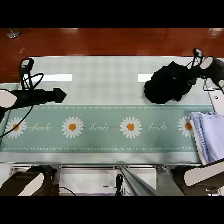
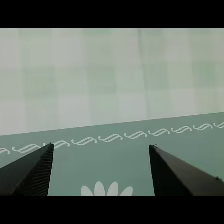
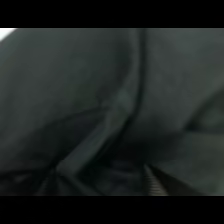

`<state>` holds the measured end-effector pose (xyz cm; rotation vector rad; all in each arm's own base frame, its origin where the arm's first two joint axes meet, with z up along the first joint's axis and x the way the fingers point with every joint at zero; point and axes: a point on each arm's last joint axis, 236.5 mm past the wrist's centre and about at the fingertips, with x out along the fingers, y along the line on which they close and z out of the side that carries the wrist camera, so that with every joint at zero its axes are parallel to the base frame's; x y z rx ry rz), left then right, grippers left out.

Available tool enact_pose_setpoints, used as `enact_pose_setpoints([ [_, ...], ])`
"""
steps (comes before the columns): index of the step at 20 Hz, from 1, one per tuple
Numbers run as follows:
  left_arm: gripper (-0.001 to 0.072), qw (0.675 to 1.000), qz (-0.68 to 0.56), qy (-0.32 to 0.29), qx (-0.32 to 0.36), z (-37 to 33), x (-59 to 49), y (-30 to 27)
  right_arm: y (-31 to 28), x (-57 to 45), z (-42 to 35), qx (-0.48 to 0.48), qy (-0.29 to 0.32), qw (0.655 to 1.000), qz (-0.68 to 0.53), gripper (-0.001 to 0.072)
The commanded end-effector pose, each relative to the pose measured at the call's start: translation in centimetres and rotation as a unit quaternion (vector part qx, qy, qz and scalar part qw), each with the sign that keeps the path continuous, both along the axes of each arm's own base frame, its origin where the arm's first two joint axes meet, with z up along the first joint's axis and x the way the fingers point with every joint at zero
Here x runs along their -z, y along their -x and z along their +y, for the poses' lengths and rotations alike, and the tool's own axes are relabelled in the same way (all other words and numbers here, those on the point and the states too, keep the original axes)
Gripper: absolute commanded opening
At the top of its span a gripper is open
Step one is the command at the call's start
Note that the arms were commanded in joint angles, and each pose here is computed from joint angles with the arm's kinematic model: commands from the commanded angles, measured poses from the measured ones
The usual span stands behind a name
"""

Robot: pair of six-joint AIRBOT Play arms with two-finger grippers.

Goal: Fold the shirts.

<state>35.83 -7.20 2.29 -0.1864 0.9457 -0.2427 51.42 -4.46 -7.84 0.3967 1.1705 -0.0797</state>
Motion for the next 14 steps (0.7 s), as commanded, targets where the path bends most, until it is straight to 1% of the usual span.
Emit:
enact_pose_setpoints([
  [1,0.0703,1.0,0.025,0.0,0.002,-0.1,1.7,0.0,1.2,1.8,1.9,-0.039,-0.028,0.998,0.043,0.0031],
  [3,0.0703,0.999,0.035,-0.002,0.01,-0.1,1.3,0.4,-0.8,-2.5,3.3,-0.078,-0.044,0.996,-0.011,0.0031],
  [4,0.0703,0.999,0.042,-0.01,0.022,0.0,0.4,0.6,-2.2,-6.1,3.3,-0.086,-0.038,0.994,-0.05,0.0031],
  [6,0.0703,0.998,0.044,-0.02,0.035,1.0,-2.8,0.8,-4.7,-16.4,3.6,-0.103,-0.013,0.982,-0.161,0.0031],
  [8,0.0703,0.999,0.032,-0.022,0.037,1.8,-6.6,1.6,-4.5,-27.5,4.2,-0.117,0.015,0.956,-0.269,0.0031],
  [11,0.0703,0.998,0.022,0.002,0.058,0.1,-8.9,5.7,0.6,-41.0,7.5,-0.167,0.062,0.901,-0.397,0.0031],
  [12,0.0703,0.998,0.017,0.016,0.063,-0.7,-8.9,7.0,2.8,-44.1,8.8,-0.187,0.078,0.882,-0.427,0.0031],
  [14,0.0703,0.997,0.015,0.046,0.058,-1.8,-8.3,9.4,7.9,-48.7,11.8,-0.223,0.09,0.851,-0.467,0.0031],
])
